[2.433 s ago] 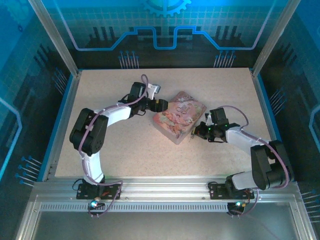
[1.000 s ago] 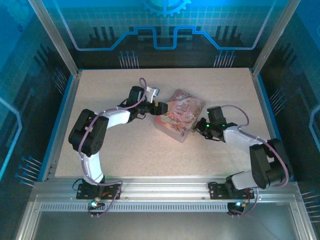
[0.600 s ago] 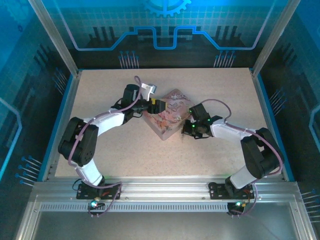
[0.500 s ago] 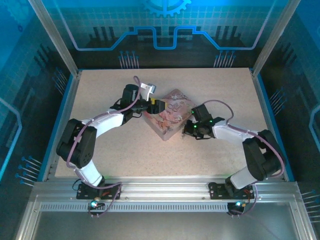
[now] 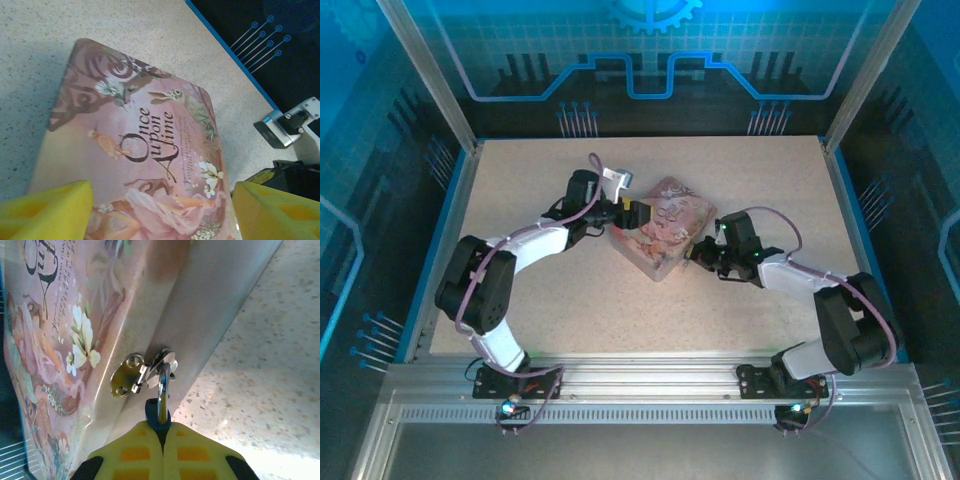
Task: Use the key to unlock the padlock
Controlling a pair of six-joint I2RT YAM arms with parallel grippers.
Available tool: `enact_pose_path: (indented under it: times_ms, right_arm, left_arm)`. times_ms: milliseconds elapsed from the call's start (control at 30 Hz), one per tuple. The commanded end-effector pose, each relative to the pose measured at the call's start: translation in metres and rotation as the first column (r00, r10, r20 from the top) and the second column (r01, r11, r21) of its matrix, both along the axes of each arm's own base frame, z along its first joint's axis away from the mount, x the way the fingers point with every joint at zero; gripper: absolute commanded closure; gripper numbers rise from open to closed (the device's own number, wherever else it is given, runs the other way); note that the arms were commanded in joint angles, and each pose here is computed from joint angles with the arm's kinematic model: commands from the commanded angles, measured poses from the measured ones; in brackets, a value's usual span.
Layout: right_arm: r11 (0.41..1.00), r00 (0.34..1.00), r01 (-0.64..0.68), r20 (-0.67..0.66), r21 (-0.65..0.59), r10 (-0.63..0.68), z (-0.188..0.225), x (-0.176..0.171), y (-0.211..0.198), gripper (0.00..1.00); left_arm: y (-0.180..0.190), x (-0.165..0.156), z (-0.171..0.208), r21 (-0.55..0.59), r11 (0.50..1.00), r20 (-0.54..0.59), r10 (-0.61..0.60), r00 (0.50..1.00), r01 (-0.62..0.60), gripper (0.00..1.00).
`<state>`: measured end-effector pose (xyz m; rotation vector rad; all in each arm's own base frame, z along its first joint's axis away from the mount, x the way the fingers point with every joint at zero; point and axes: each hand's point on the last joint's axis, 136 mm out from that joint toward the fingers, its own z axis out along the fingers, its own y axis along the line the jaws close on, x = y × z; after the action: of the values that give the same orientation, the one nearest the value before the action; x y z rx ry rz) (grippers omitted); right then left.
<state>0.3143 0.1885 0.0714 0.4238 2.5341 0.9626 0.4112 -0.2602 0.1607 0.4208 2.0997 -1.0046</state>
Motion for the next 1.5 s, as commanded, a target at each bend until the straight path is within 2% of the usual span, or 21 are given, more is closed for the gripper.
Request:
enact_pose_path:
  times_ms: [0, 133, 267, 367, 600, 700, 800, 833, 933, 1067, 1333, 1467]
  right_arm:
    - [0.993, 0.996, -0.079, 0.053, 0.093, 0.074, 0.005, 0.004, 0.017, 1.00]
    - [0.982, 0.990, -0.139, 0.050, 0.130, 0.134, 0.000, -0.002, 0.026, 1.00]
    - [0.972, 0.989, -0.147, 0.052, 0.183, 0.139, 0.006, -0.001, 0.033, 1.00]
    - [0.977, 0.990, -0.129, 0.076, 0.170, 0.117, 0.014, 0.002, 0.030, 1.00]
    - [0.979, 0.994, -0.109, 0.042, 0.174, 0.103, 0.008, -0.007, 0.024, 1.00]
    - [0.978, 0.996, -0.089, 0.011, 0.188, 0.089, 0.004, -0.011, 0.023, 1.00]
    - [0.993, 0.994, -0.012, -0.104, 0.120, 0.024, -0.012, -0.017, 0.011, 1.00]
    - [0.996, 0.993, 0.005, -0.118, 0.090, 0.006, -0.015, -0.018, 0.007, 1.00]
    - [1.000, 0.993, 0.019, -0.113, 0.007, -0.018, -0.017, -0.020, -0.001, 1.00]
    - [0.999, 0.991, 0.045, -0.125, -0.027, -0.048, -0.023, -0.023, -0.008, 1.00]
    - [0.999, 0.997, 0.039, -0.069, -0.025, -0.041, -0.022, -0.014, -0.009, 1.00]
    - [0.998, 0.998, 0.056, 0.007, 0.036, -0.056, -0.024, -0.007, -0.007, 1.00]
  left_arm:
    - [-0.015, -0.007, 0.007, -0.008, 0.998, 0.031, -0.063, 0.998, 0.063, 0.25]
    - [-0.016, -0.014, 0.006, -0.002, 0.998, 0.033, -0.065, 0.997, 0.065, 0.25]
    - [-0.016, -0.019, 0.005, 0.001, 0.998, 0.035, -0.069, 0.997, 0.069, 0.25]
    - [-0.021, -0.024, 0.004, 0.021, 0.997, 0.049, -0.078, 0.996, 0.077, 0.25]
    - [-0.044, -0.043, -0.003, 0.085, 0.989, 0.065, -0.130, 0.989, 0.124, 0.27]
    - [-0.042, -0.055, -0.001, 0.116, 0.985, 0.094, -0.137, 0.986, 0.126, 0.34]
    - [-0.038, -0.069, 0.000, 0.202, 0.973, 0.174, -0.146, 0.974, 0.109, 0.49]
    - [-0.038, -0.072, -0.001, 0.235, 0.967, 0.203, -0.149, 0.968, 0.099, 0.50]
    - [-0.036, -0.084, -0.008, 0.276, 0.957, 0.244, -0.161, 0.956, 0.090, 0.48]
    - [-0.033, -0.082, -0.012, 0.287, 0.956, 0.238, -0.140, 0.961, 0.068, 0.42]
    - [-0.038, -0.059, 0.016, 0.265, 0.964, 0.271, -0.093, 0.958, 0.019, 0.38]
    - [-0.042, -0.043, 0.025, 0.227, 0.974, 0.259, -0.077, 0.963, 0.017, 0.37]
